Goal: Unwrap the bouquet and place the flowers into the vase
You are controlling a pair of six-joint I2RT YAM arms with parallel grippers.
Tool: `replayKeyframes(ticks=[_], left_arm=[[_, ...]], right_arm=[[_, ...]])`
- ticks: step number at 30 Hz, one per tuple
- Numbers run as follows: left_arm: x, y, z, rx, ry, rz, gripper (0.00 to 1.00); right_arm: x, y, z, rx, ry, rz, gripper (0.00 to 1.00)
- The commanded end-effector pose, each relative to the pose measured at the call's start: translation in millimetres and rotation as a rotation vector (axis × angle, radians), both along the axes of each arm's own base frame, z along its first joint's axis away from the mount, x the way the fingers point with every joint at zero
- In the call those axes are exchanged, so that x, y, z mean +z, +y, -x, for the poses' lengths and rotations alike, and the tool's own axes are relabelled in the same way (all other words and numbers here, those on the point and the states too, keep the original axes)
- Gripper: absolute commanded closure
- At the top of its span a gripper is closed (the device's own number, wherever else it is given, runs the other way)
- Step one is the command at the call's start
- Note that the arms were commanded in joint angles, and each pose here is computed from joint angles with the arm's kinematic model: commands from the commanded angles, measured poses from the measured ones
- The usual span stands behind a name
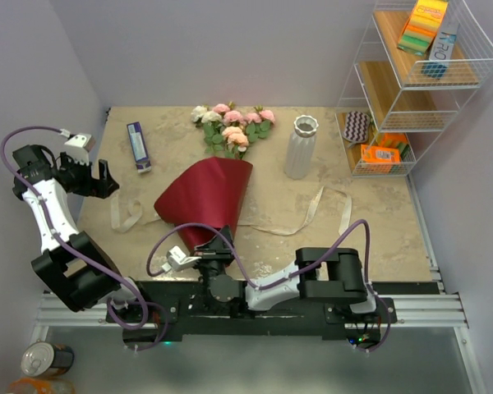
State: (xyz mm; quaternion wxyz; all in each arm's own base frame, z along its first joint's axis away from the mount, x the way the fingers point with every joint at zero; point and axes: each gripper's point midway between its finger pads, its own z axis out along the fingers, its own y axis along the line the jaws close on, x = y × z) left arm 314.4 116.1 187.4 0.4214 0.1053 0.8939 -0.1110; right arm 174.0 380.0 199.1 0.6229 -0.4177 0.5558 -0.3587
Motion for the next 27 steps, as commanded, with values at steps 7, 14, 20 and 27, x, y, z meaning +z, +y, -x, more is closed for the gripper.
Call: replayKeyframes(ticks=[7,14,20,27], left_arm=[[36.3,-3.6,-3.7,-0.034,-0.087,-0.020,0.07],[38.0,-4.4,-5.1,-0.040,-0.089,-0.010,0.06],[41.3,-6.0,-6.2,-0.054,-0.094,-0.002,0.04],[37.1,-12.7,-0.4,-0.090,-0.083,-0.006,0.02]], right_arm=[[52.6,-81.4,6.5,-0.173,0.140,-0.740,0.27],[94.5,-124.1,11.7,-0.232,0.225,-1.054,0.08],[77.9,-140.9,17.6,-0.267,0.251,-1.094,0.01],[71.6,-104.5,30.7,-0.202,0.258,-1.025,0.01]])
